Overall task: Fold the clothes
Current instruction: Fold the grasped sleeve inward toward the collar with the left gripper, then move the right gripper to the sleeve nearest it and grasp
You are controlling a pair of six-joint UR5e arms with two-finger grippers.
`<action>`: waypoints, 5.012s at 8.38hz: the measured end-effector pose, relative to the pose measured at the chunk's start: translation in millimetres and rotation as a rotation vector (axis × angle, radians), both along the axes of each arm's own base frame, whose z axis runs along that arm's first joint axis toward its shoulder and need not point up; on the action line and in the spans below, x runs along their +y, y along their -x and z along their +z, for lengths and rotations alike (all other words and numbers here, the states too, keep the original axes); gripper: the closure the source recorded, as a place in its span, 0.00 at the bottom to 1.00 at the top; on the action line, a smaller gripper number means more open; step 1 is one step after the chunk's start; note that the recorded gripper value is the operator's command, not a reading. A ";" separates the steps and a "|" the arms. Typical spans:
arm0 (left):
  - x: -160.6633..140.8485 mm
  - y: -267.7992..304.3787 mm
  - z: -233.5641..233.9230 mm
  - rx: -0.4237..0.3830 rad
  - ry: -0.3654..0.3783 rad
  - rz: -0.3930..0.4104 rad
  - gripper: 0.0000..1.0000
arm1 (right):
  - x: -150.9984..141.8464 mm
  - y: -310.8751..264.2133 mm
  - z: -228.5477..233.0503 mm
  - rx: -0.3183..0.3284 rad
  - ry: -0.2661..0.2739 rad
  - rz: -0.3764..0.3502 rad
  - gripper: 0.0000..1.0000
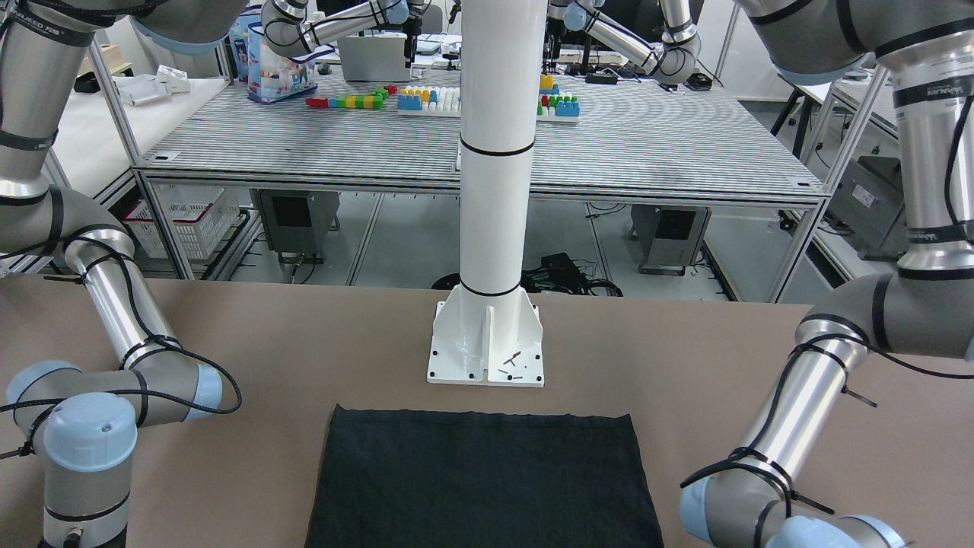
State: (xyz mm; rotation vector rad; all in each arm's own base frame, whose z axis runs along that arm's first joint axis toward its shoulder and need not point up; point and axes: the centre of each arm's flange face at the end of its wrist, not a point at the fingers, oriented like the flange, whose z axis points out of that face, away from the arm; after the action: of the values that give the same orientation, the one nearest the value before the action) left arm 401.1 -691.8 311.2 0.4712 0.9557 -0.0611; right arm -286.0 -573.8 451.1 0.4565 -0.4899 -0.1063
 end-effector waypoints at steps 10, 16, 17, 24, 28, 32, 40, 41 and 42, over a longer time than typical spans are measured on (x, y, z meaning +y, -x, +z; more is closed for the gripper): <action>36.0 -125.0 -84.6 0.019 0.047 -0.115 1.00 | 4.4 8.7 0.3 -0.002 0.003 -0.011 0.06; 18.4 -108.0 -81.5 0.024 0.057 -0.093 0.49 | 8.7 16.6 -0.3 -0.011 0.012 -0.008 0.06; 20.2 -113.3 -78.8 0.015 0.058 -0.107 0.00 | 9.3 18.1 -0.1 -0.011 0.013 -0.008 0.06; 23.3 -113.6 -100.5 0.046 0.047 -0.118 0.00 | -38.7 58.1 -14.4 -0.122 0.003 0.081 0.07; 27.4 -118.0 -97.8 0.046 0.048 -0.115 0.00 | -71.2 86.8 -11.8 -0.282 0.028 0.204 0.24; 28.5 -119.1 -94.5 0.041 0.048 -0.117 0.00 | -71.4 87.1 7.3 -0.397 0.042 0.282 0.37; 30.3 -121.7 -93.5 0.039 0.047 -0.112 0.00 | -66.8 82.8 20.6 -0.418 0.030 0.290 1.00; 30.2 -121.5 -94.0 0.040 0.048 -0.111 0.00 | -65.2 81.3 22.0 -0.417 0.028 0.290 1.00; 30.2 -121.2 -94.5 0.041 0.048 -0.110 0.00 | -63.2 79.6 19.6 -0.419 0.022 0.287 1.00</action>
State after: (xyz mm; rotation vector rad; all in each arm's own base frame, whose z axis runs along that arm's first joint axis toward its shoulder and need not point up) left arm 522.3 -661.6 216.8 0.4796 0.9660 -0.1938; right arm -365.6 -637.0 470.7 0.5252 -0.8293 0.2771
